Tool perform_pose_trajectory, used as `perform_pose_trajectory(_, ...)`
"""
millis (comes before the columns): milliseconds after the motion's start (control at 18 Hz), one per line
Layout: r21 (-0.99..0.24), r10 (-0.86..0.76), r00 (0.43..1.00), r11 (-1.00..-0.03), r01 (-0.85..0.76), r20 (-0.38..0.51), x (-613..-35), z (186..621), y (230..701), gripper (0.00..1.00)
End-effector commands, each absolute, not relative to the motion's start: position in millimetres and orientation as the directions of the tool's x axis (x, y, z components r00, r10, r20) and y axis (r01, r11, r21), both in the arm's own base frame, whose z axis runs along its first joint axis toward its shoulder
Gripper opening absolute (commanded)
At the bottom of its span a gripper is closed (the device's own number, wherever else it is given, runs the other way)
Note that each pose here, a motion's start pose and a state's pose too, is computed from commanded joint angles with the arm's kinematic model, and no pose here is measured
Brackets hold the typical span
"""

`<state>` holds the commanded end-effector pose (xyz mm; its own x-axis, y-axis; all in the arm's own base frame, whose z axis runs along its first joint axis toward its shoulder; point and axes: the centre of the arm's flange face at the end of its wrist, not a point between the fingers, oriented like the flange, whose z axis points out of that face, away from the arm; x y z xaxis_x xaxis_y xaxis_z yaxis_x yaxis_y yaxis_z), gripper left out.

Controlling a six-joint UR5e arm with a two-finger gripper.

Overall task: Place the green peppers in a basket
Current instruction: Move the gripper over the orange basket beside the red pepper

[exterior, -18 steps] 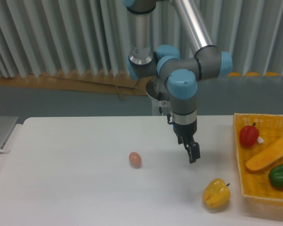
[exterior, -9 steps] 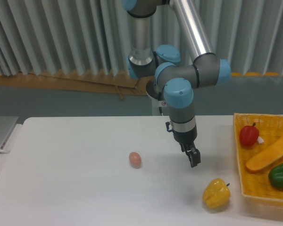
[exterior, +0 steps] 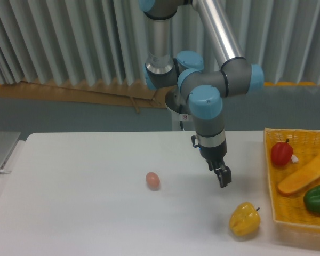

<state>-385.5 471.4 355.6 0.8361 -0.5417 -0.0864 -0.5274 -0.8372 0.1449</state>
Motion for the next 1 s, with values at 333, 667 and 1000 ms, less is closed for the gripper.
perform_pose_trajectory(333,0.148,-0.562,0.822,-0.824,-0.547,-0.094,-424,370,444,0.73)
perform_pose_trajectory(667,0.156,-0.606,0.79,-0.793,-0.589,-0.094,-440,382,420,0.73)
perform_pose_trajectory(1000,0.15,-0.656,0.751,-0.751,-0.643,-0.068,-474,382,380,0.73)
